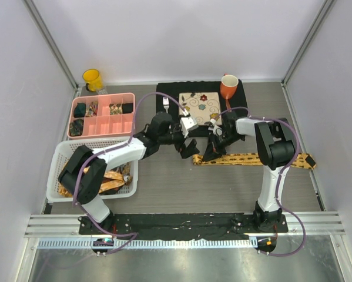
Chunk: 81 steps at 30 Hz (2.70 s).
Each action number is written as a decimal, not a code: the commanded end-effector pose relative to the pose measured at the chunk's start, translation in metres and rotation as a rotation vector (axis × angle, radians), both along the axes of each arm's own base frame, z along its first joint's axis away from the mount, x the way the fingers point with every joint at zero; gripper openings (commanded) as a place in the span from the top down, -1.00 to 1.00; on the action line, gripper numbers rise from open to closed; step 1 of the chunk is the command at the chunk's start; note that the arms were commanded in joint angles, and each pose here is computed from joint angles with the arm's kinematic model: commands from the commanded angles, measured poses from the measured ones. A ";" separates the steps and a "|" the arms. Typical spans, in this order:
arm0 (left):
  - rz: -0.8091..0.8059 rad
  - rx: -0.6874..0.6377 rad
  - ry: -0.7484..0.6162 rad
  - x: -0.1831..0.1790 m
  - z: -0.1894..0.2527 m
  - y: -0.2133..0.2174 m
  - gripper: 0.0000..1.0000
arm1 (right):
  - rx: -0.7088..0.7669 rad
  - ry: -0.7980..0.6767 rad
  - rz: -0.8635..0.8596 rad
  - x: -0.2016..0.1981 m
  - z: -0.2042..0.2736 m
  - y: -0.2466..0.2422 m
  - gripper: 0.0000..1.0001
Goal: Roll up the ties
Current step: Roll the tie at the center of the board.
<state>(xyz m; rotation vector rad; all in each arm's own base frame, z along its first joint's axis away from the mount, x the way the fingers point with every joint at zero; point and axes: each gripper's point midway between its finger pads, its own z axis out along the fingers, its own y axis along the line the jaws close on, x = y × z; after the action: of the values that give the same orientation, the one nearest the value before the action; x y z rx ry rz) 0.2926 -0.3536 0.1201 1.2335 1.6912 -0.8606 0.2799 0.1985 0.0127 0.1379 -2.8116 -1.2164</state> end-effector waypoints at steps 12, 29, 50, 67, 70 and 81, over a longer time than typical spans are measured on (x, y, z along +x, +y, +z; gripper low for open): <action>-0.044 -0.058 -0.095 -0.006 -0.012 0.005 -0.99 | -0.199 -0.008 0.120 -0.018 -0.055 -0.009 0.99; -0.201 0.002 -0.094 -0.023 -0.073 -0.017 -0.34 | -0.158 0.046 0.066 -0.023 -0.063 -0.001 0.99; -0.255 0.106 -0.019 -0.042 -0.096 -0.006 0.67 | 0.032 -0.001 0.010 -0.011 -0.005 0.005 0.52; -0.220 0.057 -0.025 -0.033 -0.079 -0.009 0.06 | -0.133 0.004 0.050 -0.012 -0.045 -0.009 0.99; -0.219 0.027 -0.023 -0.029 -0.070 -0.019 0.21 | -0.170 0.003 0.048 -0.011 -0.052 -0.012 0.99; -0.216 -0.029 -0.029 -0.026 -0.052 -0.054 0.34 | -0.201 0.008 0.035 -0.008 -0.058 -0.012 0.99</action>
<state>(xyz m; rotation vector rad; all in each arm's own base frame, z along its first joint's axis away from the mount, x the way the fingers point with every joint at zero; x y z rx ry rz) 0.2581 -0.3688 0.0283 1.4527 1.6987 -0.9490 0.2649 0.2155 0.0114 0.1369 -2.7100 -1.2620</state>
